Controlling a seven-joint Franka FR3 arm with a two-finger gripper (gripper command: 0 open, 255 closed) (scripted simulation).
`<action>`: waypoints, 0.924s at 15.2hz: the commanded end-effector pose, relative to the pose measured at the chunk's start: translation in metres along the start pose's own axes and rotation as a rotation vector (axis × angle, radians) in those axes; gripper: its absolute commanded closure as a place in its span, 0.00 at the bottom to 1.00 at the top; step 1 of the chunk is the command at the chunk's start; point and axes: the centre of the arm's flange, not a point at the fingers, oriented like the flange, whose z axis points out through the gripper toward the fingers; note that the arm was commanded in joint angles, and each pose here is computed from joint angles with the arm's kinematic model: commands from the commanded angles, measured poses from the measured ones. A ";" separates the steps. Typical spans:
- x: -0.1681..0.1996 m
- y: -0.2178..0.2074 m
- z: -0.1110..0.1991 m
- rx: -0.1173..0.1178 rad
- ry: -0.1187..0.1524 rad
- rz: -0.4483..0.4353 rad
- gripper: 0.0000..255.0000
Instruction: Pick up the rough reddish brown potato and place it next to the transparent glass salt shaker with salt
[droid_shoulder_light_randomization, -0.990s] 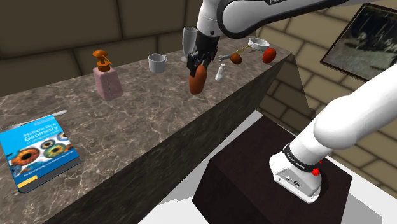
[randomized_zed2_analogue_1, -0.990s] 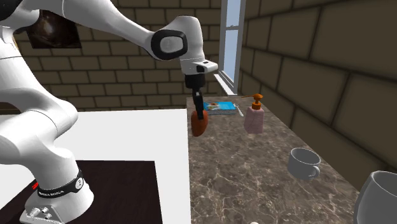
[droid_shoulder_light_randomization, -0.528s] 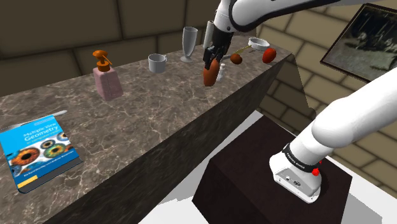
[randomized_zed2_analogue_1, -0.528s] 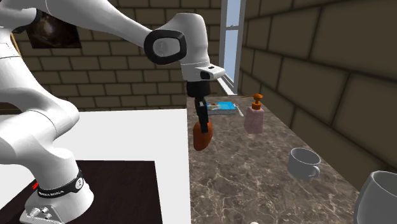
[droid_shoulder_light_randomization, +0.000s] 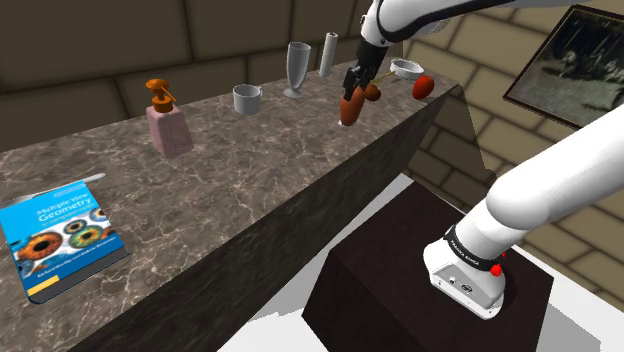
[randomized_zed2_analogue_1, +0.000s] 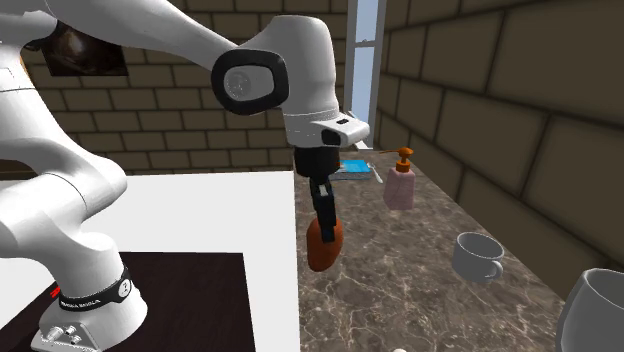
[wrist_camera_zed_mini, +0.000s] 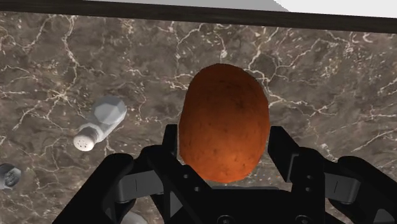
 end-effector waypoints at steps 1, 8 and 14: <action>0.000 0.026 0.000 0.000 0.000 -0.002 1.00; 0.000 0.118 0.006 0.000 0.000 -0.002 1.00; -0.001 0.190 0.016 0.000 0.000 -0.002 1.00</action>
